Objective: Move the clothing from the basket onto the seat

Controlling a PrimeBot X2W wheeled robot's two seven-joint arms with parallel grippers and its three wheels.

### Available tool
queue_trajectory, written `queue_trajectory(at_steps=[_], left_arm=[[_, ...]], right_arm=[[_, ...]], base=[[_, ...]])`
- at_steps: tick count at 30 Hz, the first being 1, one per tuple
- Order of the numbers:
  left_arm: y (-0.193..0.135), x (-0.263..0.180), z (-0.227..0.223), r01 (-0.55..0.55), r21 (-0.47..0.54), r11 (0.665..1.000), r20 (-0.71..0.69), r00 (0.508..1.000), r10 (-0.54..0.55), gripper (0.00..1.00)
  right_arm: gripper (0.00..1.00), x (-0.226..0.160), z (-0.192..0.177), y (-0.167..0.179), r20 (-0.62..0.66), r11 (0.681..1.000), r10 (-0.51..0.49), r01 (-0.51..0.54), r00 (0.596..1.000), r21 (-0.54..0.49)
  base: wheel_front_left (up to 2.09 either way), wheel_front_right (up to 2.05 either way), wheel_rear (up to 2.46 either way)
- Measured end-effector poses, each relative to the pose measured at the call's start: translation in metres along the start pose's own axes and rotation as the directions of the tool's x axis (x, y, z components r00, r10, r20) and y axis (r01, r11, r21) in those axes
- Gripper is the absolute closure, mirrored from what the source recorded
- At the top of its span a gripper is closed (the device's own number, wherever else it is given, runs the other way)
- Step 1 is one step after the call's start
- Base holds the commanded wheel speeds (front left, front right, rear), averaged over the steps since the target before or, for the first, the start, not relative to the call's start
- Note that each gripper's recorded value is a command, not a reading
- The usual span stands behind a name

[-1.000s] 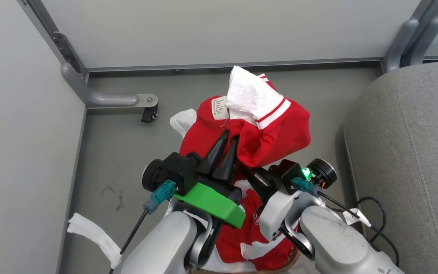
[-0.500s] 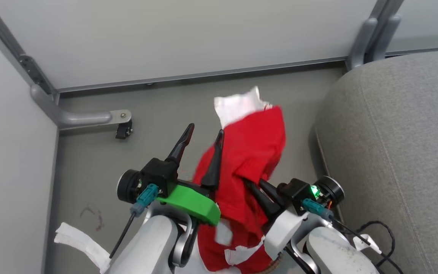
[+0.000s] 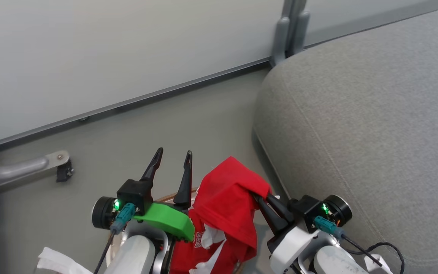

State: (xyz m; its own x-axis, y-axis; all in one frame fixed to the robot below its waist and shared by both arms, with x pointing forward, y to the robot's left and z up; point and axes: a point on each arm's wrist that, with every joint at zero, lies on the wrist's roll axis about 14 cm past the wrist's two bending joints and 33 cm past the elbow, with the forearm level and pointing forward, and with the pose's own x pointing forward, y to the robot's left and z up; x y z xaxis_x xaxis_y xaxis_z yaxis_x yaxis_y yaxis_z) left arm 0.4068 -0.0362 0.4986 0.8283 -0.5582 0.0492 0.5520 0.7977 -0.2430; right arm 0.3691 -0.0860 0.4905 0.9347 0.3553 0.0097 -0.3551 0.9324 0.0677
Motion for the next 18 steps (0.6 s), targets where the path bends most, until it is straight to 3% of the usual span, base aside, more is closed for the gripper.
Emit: queue_trajectory(at_steps=[8,18], left_arm=[[-0.042,0.016,-0.017,0.135,-0.001,0.991,-0.041,0.99,-0.135,0.0],[-0.11,0.028,-0.034,0.354,-0.042,0.934,-0.08,0.931,-0.356,0.0]], right_arm=[[1.0,-0.038,0.018,-0.046,0.051,0.983,-0.18,0.181,0.982,-0.017],[1.0,-0.091,0.046,-0.113,0.132,0.901,-0.422,0.431,0.897,-0.05]], base=[[0.0,0.0,0.0],[0.0,0.0,0.0]])
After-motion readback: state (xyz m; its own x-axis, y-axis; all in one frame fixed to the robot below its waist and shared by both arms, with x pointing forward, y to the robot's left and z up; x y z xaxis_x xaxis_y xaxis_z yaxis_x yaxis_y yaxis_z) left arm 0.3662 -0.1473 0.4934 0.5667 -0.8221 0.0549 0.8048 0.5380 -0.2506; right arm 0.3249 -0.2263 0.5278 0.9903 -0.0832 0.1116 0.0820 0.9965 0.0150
